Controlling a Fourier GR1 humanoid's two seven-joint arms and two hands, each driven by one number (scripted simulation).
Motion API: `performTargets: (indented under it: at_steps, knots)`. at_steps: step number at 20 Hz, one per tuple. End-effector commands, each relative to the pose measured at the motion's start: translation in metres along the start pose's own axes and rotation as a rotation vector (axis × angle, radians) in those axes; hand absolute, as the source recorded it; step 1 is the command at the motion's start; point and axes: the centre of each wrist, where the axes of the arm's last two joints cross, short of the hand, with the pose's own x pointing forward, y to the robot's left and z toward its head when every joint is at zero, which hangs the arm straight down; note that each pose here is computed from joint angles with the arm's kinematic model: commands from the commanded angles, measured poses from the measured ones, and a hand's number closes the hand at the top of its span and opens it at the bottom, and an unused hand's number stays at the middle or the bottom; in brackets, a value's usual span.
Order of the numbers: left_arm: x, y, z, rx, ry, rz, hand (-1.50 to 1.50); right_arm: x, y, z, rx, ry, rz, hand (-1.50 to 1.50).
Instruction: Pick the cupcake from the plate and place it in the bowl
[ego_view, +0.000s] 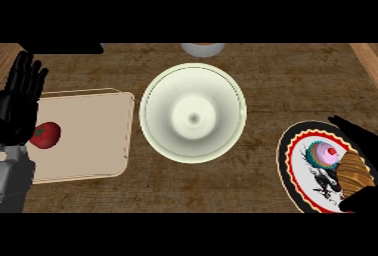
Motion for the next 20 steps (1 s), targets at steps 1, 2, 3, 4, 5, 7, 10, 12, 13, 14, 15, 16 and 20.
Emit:
performTargets:
  at_steps: [1,2,3,4,5,7,10,12,13,14,15,16,20]
  knots:
    - [-0.011,0.017,0.019,-0.003,-0.005,-0.008,0.00,0.007,0.025,0.003,0.021,0.014,0.015,-1.50]
    - [-0.004,0.006,0.015,-0.002,-0.017,0.007,0.00,-0.002,0.009,-0.007,0.030,0.018,0.017,-1.50]
    - [-0.018,0.011,0.012,-0.011,-0.006,0.006,0.00,0.010,0.016,-0.017,0.019,0.023,0.026,-1.50]
    - [-0.002,0.014,0.025,0.019,0.000,0.003,0.00,-0.004,0.020,-0.014,0.037,0.031,0.028,-1.50]
    - [-0.003,0.015,0.007,0.004,0.003,-0.007,0.00,0.009,0.023,-0.026,0.018,0.025,0.010,-1.50]
    - [-0.004,-0.002,-0.003,0.015,0.006,0.005,0.00,-0.011,0.021,-0.026,0.039,0.033,0.028,-1.50]
    - [0.003,0.009,0.005,0.008,0.012,0.005,0.00,-0.012,0.030,-0.035,0.046,0.040,0.011,-1.50]
    - [0.010,0.018,0.012,-0.016,0.005,-0.007,0.00,-0.014,0.044,-0.029,0.050,0.039,0.018,-1.50]
    - [-0.011,0.005,0.018,0.003,0.011,-0.009,0.00,-0.011,0.053,-0.021,0.044,0.060,0.025,-1.50]
    - [0.009,-0.002,-0.001,-0.016,-0.011,0.009,0.00,0.003,0.052,-0.047,0.061,0.054,0.031,-1.50]
    - [-0.003,0.008,0.013,-0.008,-0.011,-0.006,0.00,-0.014,0.045,-0.047,0.058,0.072,0.014,-1.50]
    - [-0.005,0.009,0.004,0.005,-0.020,-0.008,0.00,-0.019,0.037,-0.044,0.052,0.072,0.000,-1.50]
    - [-0.008,-0.008,0.013,-0.010,-0.009,-0.007,0.00,-0.026,0.047,-0.043,0.077,0.105,0.009,-1.50]
